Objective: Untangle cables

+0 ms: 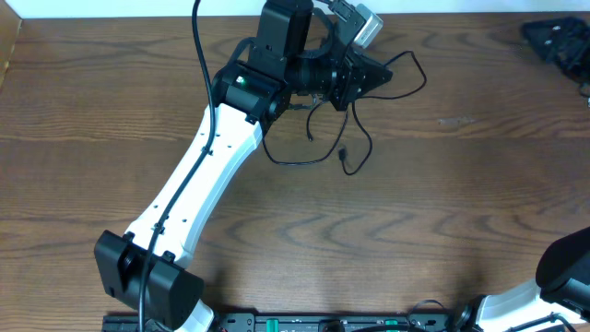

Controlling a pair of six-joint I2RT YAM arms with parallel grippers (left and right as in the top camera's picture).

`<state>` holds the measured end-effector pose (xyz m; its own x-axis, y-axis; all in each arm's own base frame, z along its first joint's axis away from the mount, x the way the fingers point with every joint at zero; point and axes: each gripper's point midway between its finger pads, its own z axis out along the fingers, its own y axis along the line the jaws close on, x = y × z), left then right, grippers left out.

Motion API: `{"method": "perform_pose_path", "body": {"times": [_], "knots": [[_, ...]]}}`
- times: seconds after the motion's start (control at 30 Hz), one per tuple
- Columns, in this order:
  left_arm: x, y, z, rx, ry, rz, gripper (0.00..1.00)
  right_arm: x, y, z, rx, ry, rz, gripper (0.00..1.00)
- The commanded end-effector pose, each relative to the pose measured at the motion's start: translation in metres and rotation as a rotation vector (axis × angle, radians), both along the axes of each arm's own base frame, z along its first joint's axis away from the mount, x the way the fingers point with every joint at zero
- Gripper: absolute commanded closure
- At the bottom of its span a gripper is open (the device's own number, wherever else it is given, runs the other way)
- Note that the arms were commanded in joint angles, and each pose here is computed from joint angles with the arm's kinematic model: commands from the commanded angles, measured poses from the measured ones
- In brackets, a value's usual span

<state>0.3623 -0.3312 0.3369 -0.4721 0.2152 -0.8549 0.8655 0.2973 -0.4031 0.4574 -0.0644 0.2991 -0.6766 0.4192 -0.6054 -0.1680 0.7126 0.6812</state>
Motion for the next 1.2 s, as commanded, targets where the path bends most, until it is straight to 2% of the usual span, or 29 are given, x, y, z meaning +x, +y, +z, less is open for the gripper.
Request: {"method": "perform_pose_path", "body": {"times": [0.0,0.3,0.9,1.03,1.17], "knots": [[-0.016,-0.001,0.011,-0.025,-0.024,-0.064,0.93,-0.001,0.02,-0.005,-0.03,-0.003,0.065,0.01],[-0.023,-0.004,0.004,-0.003,0.0,-0.078,0.93,-0.001,0.062,-0.021,-0.073,0.076,0.117,0.01],[-0.054,-0.025,-0.009,0.051,-0.117,-0.216,0.93,-0.006,0.125,-0.021,0.013,0.163,0.193,0.01],[-0.052,-0.022,-0.009,0.054,-0.116,-0.207,0.92,-0.008,0.135,-0.022,-0.088,0.064,0.289,0.04],[-0.05,-0.019,-0.011,0.06,-0.106,-0.2,0.92,-0.013,0.125,-0.037,-0.283,-0.013,0.364,0.05]]}}
